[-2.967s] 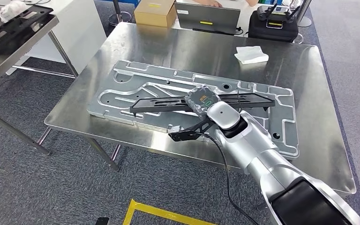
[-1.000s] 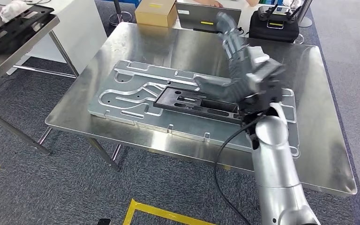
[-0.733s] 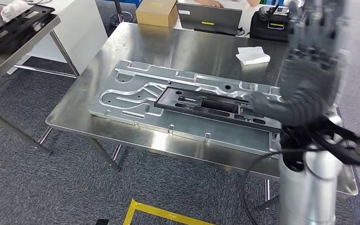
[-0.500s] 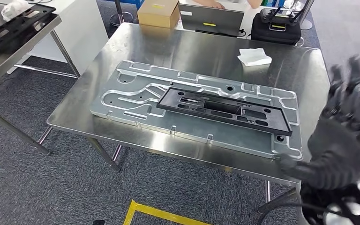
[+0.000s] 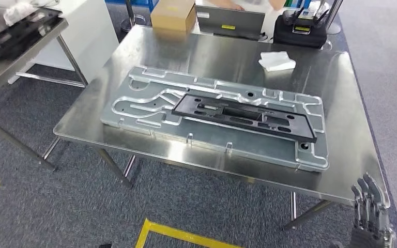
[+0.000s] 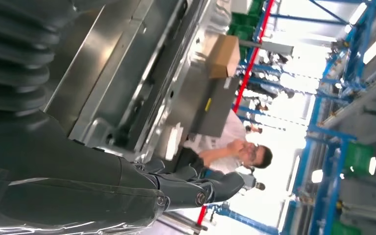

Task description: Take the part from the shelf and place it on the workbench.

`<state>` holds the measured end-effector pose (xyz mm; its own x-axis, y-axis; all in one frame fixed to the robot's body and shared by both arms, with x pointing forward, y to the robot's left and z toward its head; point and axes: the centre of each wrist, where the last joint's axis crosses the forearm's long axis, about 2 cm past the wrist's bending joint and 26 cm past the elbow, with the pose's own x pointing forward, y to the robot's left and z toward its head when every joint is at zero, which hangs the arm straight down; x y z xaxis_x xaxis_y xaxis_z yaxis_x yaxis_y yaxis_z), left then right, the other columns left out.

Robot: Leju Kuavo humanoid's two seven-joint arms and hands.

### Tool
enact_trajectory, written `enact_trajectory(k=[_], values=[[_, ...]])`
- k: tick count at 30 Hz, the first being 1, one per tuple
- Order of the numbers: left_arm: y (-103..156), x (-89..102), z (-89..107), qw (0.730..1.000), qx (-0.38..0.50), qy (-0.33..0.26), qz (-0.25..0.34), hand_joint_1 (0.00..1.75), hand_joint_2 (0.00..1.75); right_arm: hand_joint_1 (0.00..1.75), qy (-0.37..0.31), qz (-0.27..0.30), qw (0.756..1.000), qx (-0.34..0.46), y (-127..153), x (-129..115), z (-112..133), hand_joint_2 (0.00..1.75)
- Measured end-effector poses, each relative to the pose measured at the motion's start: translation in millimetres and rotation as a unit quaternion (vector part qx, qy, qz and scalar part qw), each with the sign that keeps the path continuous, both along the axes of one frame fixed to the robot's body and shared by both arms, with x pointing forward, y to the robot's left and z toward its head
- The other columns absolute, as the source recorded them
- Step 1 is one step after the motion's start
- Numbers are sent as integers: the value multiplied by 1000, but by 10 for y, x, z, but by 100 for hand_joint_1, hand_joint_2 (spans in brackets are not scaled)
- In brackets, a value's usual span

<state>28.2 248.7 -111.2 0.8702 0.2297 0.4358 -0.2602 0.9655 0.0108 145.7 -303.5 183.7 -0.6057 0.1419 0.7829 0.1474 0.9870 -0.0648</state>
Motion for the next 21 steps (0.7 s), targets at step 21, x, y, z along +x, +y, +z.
enact_trajectory(k=[21], values=[[26,46,2,1000,-6,-7,9,0,0,0,115,-57,991,-37,-315,-197,-386,0]])
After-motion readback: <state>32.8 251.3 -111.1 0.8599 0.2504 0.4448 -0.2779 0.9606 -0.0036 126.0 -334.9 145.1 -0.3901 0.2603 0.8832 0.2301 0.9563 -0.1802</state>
